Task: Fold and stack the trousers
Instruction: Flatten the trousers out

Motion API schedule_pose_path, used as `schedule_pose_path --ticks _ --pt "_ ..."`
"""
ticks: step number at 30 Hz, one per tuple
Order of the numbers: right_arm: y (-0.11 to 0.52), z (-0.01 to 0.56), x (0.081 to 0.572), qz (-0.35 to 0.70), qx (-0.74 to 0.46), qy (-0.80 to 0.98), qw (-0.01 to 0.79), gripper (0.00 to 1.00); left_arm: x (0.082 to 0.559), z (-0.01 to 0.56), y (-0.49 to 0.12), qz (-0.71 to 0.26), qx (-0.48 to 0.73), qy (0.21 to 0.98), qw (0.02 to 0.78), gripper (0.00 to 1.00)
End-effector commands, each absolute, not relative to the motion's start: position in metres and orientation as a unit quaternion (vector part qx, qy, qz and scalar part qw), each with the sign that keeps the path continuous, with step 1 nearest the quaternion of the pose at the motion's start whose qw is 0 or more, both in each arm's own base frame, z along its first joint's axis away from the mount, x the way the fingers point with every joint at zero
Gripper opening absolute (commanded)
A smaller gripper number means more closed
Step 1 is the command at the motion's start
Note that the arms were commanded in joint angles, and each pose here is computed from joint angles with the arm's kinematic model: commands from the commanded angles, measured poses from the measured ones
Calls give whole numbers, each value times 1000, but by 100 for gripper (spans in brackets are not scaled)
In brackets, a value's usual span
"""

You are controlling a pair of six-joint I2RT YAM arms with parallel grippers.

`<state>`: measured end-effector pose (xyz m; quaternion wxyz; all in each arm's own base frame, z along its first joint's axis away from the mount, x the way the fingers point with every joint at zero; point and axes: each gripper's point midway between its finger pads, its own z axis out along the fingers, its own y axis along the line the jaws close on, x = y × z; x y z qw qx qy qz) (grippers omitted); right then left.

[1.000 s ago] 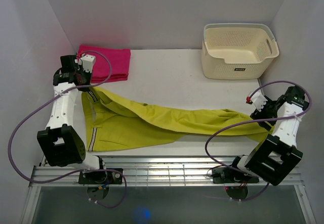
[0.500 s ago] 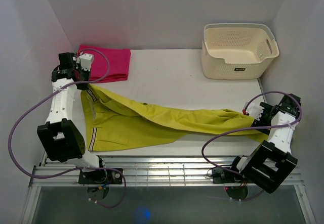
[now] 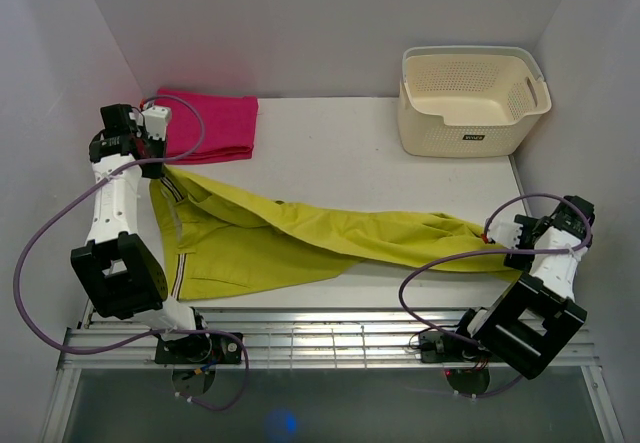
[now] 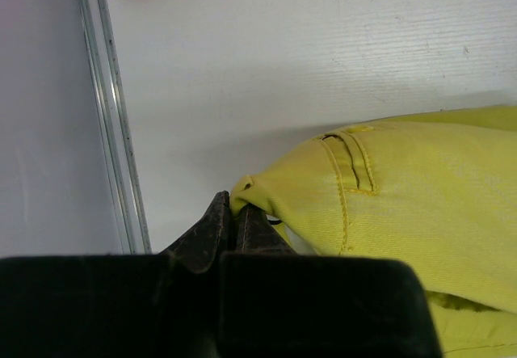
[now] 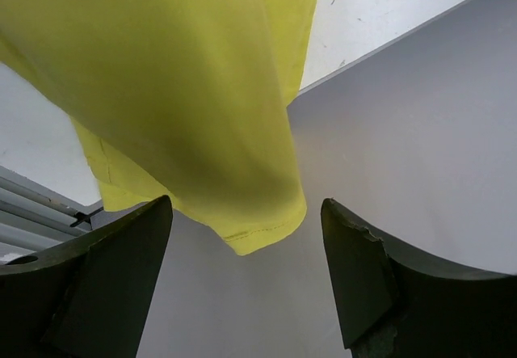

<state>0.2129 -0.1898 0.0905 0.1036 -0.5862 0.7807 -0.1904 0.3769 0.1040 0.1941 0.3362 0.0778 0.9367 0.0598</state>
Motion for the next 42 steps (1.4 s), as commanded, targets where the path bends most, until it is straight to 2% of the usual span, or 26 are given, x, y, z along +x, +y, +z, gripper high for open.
schedule_pose_path --ticks 1,6,9,10,13,24,28,32,33,36,37,38,40,41,42 --pt "-197 89 207 -200 -608 764 85 80 384 215 111 72 81 925 363 0" --pt "-198 76 210 -210 -617 753 90 77 387 217 115 72 81 924 366 0" --pt "-203 77 220 -232 -614 748 101 48 389 217 116 73 79 925 365 0" --pt "-204 80 222 -233 -609 751 105 32 389 219 117 73 78 924 366 0" --pt "-205 96 229 -239 -587 762 130 8 385 222 119 72 73 924 368 0" --pt "-211 170 215 -246 -516 786 235 8 319 264 146 115 39 890 440 0" --pt "-208 191 233 -239 -492 788 283 8 312 273 144 121 41 875 467 0" --pt "-203 188 283 -236 -457 807 290 8 339 259 149 88 32 883 461 0" --pt "-195 178 297 -220 -449 819 282 8 352 241 152 65 24 894 443 0" --pt "-194 157 360 -224 -419 841 260 8 414 220 160 40 19 907 418 0" --pt "-200 132 382 -204 -400 862 237 8 438 216 157 41 22 907 418 0" --pt "-209 148 410 -211 -375 868 247 8 461 195 160 35 16 915 401 0" --pt "-221 135 430 -211 -362 882 214 11 495 197 174 65 7 915 398 0" --pt "-221 138 435 -211 -363 883 209 32 506 177 176 57 10 924 378 10" --pt "-212 150 430 -195 -376 883 204 84 501 183 165 30 34 933 357 53"
